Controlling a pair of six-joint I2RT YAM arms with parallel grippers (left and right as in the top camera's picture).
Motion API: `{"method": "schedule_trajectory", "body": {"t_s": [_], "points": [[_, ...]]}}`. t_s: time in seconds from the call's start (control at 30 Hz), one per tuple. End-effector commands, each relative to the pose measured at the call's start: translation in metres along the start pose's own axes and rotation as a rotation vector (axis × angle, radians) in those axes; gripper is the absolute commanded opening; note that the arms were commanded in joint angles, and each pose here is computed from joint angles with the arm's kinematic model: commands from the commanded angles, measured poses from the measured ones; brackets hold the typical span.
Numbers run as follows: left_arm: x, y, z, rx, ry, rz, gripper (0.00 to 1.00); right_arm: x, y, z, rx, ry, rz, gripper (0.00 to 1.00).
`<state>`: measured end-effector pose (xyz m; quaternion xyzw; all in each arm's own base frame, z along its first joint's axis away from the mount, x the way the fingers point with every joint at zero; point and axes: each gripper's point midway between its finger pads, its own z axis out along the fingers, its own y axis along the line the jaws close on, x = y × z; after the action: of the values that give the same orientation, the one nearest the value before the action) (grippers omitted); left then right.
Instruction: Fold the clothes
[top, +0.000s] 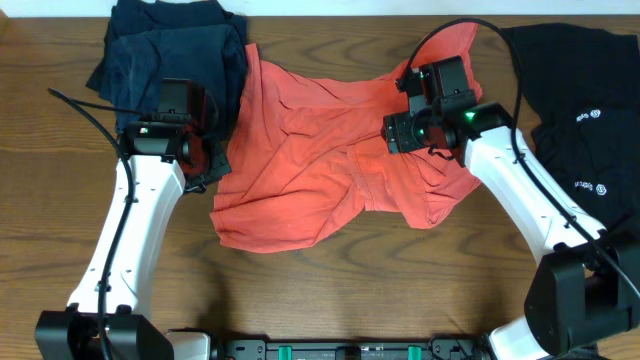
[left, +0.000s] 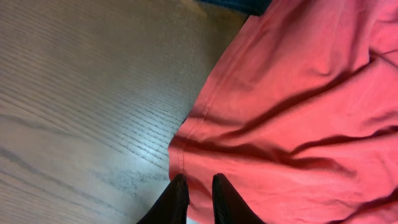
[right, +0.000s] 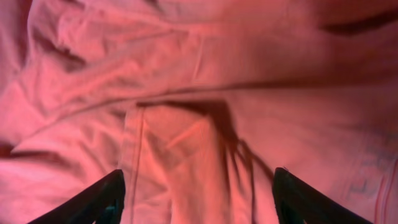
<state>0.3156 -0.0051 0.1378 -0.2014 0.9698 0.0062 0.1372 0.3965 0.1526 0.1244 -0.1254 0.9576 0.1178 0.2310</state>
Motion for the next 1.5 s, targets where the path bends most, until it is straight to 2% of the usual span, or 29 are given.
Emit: {"method": "schedule_trajectory", "body": {"t_s": [0.0, 0.13, 0.3, 0.5, 0.77, 0.9, 1.1, 1.47], "points": [[-0.001, 0.0, 0.002, -0.001, 0.003, -0.009, 0.17, 0.006, 0.017, -0.023, -0.052, 0.024, -0.023, 0.69], [-0.002, 0.0, 0.002, 0.0, 0.002, -0.009, 0.17, 0.047, 0.032, -0.027, -0.058, 0.183, -0.041, 0.63], [-0.001, 0.0, 0.002, -0.001, 0.004, -0.009, 0.17, 0.071, 0.063, -0.02, -0.07, 0.249, -0.133, 0.62], [-0.001, 0.0, 0.002, -0.001, 0.003, -0.009, 0.17, 0.08, 0.068, 0.011, 0.019, 0.239, -0.155, 0.58], [-0.002, 0.002, 0.002, -0.011, -0.002, -0.009, 0.17, 0.105, 0.066, 0.05, 0.032, 0.338, -0.163, 0.53], [-0.002, 0.002, 0.002, -0.011, -0.002, -0.009, 0.17, 0.111, 0.07, 0.055, 0.032, 0.358, -0.176, 0.52], [-0.002, 0.002, 0.002, -0.011, -0.001, -0.009, 0.17, 0.111, 0.064, 0.056, 0.069, 0.353, -0.186, 0.41], [-0.002, 0.002, 0.002, -0.011, -0.001, -0.009, 0.17, 0.118, 0.06, 0.069, 0.083, 0.385, -0.186, 0.32]]}}
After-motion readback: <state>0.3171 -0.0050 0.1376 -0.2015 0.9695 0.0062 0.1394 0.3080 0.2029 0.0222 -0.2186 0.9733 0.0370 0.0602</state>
